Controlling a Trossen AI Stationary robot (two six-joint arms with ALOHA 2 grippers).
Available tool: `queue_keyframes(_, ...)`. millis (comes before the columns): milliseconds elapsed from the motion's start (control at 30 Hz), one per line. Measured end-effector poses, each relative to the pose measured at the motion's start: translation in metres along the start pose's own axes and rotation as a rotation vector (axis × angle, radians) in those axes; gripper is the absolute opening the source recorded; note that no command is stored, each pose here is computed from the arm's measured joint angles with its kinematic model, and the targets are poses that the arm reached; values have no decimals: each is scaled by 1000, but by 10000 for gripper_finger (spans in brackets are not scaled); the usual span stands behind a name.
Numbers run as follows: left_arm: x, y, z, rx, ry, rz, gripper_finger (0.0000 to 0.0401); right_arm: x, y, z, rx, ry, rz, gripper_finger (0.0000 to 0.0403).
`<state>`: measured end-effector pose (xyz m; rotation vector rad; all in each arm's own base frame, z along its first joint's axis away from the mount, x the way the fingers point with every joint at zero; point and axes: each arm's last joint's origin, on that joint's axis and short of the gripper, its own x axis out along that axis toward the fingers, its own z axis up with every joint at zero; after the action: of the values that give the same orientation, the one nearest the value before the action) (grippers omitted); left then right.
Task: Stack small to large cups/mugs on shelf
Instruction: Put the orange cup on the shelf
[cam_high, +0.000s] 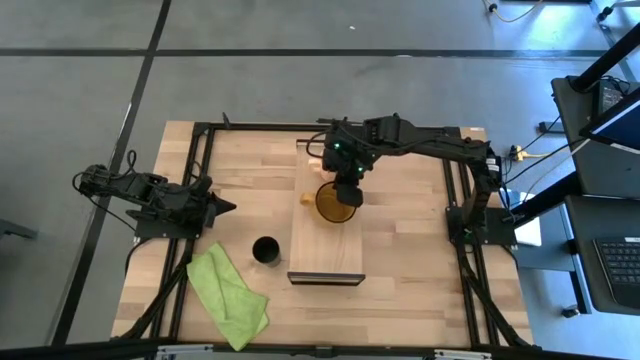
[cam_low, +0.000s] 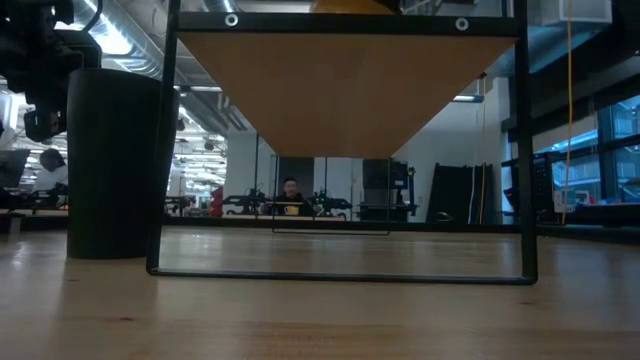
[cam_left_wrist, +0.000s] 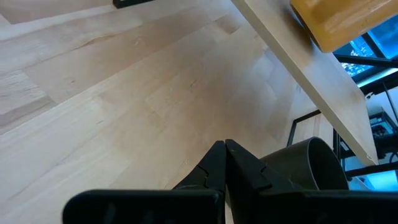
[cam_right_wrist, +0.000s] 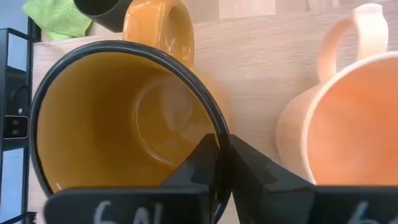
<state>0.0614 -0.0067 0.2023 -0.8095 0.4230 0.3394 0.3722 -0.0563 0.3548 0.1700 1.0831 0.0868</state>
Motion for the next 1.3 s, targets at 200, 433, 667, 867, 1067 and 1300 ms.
queue_keyframes(200,0,0,0,0,0,0,0,0,1,0,15,-4,24,38)
queue_keyframes(433,0,0,0,0,0,0,0,0,1,0,40,-4,28,40)
queue_keyframes(667,0,0,0,0,1,0,0,-11,4,6,15,-46,25,49)
queue_keyframes(867,0,0,0,0,1,0,0,-24,6,11,4,-100,19,107)
queue_keyframes(1067,0,0,0,-1,1,0,0,-17,4,3,36,-25,-23,140)
queue_keyframes(1300,0,0,0,0,16,-10,0,-16,3,6,27,-48,-27,142)
